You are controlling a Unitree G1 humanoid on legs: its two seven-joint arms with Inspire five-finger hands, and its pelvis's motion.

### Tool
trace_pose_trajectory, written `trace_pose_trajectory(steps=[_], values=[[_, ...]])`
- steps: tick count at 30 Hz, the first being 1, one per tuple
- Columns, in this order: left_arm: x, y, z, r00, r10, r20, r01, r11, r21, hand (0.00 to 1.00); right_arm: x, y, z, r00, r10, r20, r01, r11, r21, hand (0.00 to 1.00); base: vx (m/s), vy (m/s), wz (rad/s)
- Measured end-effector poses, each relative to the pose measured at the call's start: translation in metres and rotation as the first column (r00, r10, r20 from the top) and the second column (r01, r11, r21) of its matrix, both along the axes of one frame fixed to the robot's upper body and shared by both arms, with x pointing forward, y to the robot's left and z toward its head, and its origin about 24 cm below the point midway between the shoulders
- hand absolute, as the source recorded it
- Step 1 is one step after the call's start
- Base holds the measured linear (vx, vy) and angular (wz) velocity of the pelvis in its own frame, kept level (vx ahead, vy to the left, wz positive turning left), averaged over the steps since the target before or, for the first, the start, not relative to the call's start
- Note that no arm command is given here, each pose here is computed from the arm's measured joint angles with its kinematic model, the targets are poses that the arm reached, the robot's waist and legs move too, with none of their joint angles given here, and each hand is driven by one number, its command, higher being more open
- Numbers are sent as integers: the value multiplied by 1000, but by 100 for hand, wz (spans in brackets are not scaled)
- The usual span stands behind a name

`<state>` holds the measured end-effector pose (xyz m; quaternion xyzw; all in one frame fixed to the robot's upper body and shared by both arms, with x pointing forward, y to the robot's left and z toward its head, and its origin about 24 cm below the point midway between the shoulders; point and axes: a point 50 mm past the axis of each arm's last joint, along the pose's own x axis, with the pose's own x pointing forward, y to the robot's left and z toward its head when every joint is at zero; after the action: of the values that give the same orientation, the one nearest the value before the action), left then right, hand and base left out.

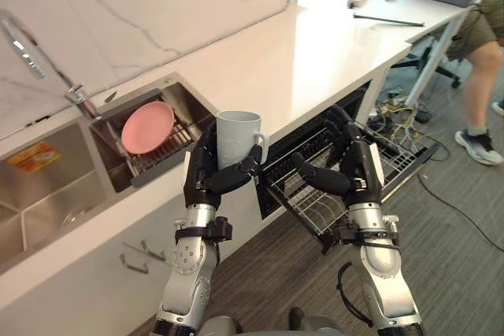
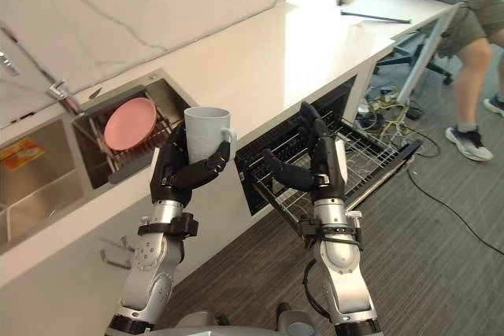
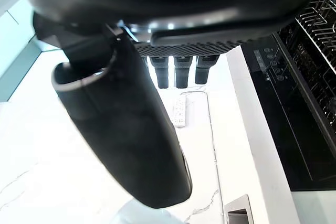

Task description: Walk over to the sink, pick up the cup, carry it to the dishwasher, place the cup inside the dishwasher, then close the dishwasher door

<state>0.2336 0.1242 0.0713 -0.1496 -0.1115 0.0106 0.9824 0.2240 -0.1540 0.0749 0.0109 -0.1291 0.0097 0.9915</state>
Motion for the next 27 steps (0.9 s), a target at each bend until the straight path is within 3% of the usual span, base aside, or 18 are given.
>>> trace_pose_trajectory(steps=[10,22,27], values=[[8,20,3,996,87,9,-87,996,28,30,-2,18,2,994,114,6,-113,984,141,90,28,90,-26],[16,13,-9,997,69,-45,-67,997,40,30,-5,33,11,975,218,52,-224,931,289,90,-5,7,-8],[15,-2,-9,999,5,-47,-4,999,40,30,-6,40,11,967,249,52,-253,920,299,90,0,0,0]])
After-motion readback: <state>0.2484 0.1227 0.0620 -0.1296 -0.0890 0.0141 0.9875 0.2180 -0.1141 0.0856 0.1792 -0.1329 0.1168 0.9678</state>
